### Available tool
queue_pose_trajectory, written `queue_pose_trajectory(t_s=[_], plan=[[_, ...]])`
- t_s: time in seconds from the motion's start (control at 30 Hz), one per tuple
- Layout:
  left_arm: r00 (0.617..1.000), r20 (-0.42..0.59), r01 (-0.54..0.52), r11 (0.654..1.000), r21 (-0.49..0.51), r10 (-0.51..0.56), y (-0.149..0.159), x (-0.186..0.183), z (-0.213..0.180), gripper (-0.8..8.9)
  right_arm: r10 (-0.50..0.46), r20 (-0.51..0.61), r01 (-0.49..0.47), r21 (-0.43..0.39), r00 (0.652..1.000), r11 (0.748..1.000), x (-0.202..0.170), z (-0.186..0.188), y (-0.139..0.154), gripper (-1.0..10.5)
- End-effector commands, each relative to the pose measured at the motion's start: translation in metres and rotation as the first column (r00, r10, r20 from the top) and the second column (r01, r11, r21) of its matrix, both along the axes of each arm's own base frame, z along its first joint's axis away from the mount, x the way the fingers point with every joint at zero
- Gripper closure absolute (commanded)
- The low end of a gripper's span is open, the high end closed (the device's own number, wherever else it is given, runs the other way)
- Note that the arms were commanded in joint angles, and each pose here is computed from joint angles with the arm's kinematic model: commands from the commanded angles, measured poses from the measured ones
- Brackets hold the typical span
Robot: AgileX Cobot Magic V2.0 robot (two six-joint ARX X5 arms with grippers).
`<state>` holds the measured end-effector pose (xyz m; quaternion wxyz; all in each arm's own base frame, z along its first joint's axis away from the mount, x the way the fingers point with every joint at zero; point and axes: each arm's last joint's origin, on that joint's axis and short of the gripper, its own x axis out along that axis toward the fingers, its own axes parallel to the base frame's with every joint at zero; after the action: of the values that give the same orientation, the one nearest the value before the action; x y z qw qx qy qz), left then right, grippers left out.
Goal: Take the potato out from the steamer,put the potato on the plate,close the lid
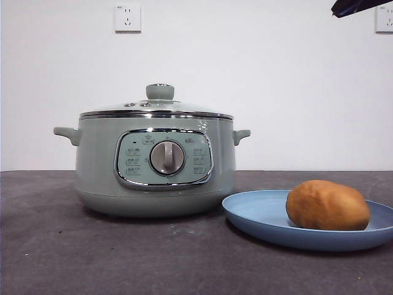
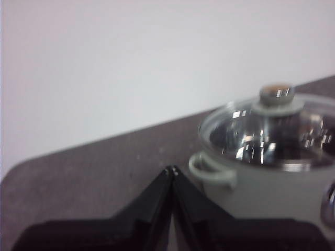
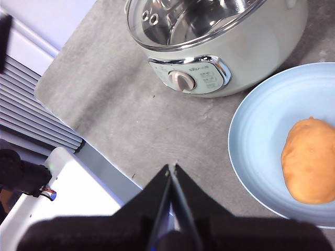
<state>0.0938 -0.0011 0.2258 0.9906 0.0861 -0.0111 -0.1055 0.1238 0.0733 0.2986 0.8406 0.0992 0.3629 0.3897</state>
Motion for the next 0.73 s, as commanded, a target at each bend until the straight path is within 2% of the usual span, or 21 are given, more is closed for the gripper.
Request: queue_pose_trajectory(t_s=[0.03, 0.2, 0.37, 0.73], plan=[[1.0, -0.01, -0.015, 1.0, 0.003, 0.015, 0.001, 0.0, -0.018, 8.17, -0.002, 0.002, 0.002, 0.001, 1.0, 1.0, 0.0, 0.0, 0.0, 9.5], [0.997, -0.042, -0.059, 0.997, -0.044, 0.057, 0.002, 0.0, -0.046, 8.17, -0.002, 0.002, 0.002, 0.001, 1.0, 1.0, 0.0, 0.0, 0.0, 9.5], [0.995, -0.084, -0.062, 0.995, -0.082, 0.055, 0.002, 0.003, -0.066, 8.17, -0.002, 0.002, 0.002, 0.001, 1.0, 1.0, 0.0, 0.0, 0.0, 9.5], [0.979, -0.196, -0.074, 0.993, -0.096, 0.054, 0.002, 0.002, -0.078, 8.17, -0.003, 0.004, 0.003, 0.001, 1.0, 1.0, 0.0, 0.0, 0.0, 9.5]])
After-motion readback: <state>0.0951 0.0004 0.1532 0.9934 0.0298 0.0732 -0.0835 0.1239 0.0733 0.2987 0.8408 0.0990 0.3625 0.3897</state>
